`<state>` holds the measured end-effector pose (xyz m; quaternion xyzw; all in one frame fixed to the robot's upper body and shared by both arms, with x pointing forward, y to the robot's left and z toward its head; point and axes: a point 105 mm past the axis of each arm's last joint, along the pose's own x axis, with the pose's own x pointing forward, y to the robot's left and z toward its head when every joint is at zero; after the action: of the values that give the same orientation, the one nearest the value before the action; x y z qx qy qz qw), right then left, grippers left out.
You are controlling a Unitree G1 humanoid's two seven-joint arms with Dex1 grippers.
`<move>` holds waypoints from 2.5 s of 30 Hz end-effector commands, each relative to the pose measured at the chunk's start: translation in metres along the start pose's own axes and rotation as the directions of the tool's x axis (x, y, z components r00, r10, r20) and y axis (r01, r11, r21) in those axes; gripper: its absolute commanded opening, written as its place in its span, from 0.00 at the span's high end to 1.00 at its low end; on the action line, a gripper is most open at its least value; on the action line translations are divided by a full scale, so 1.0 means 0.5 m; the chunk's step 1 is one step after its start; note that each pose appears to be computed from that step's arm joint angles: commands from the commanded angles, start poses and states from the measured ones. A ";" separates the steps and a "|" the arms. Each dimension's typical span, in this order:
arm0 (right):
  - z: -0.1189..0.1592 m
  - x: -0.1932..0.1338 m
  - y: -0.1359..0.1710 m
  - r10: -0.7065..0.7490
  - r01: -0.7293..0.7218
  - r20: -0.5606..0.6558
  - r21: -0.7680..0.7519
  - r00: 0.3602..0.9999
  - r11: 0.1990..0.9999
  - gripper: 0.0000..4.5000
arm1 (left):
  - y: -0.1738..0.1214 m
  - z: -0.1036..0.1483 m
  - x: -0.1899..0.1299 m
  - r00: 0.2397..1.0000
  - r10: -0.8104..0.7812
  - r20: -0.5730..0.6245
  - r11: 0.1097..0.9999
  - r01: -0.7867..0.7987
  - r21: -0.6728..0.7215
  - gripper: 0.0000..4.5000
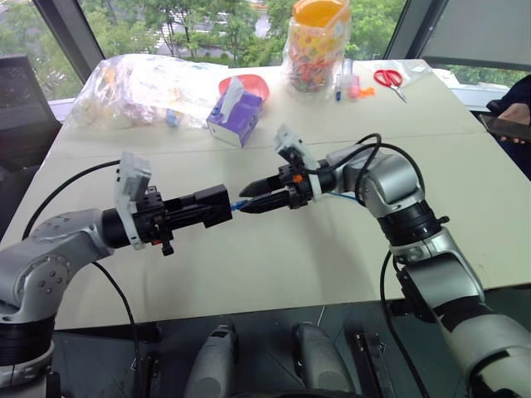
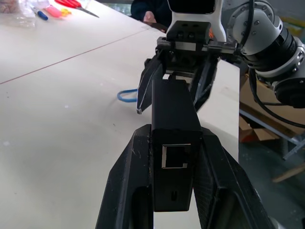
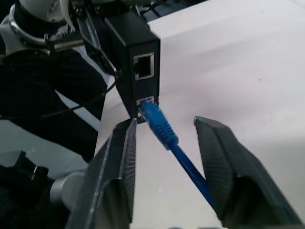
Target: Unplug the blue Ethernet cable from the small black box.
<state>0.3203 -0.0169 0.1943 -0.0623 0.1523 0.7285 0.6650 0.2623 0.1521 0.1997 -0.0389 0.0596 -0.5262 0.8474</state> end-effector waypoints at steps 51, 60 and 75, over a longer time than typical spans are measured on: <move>0.013 0.021 0.019 0.088 -0.091 -0.075 -0.044 0.993 0.995 0.99 | -0.008 -0.009 0.006 0.998 -0.048 -0.047 0.992 0.054 0.118 0.89; 0.006 0.017 0.032 0.127 -0.134 -0.087 -0.069 0.988 0.989 0.99 | -0.004 -0.011 0.003 0.998 -0.045 -0.050 0.991 0.051 0.123 0.89; 0.001 0.023 0.024 0.097 -0.104 -0.105 -0.067 0.990 0.992 0.18 | -0.005 -0.010 0.004 0.998 -0.044 -0.040 0.991 0.048 0.123 0.89</move>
<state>0.3116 -0.0102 0.1833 -0.1039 0.1794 0.7524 0.6252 0.2624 0.1502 0.1897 0.0137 0.0536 -0.5468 0.8354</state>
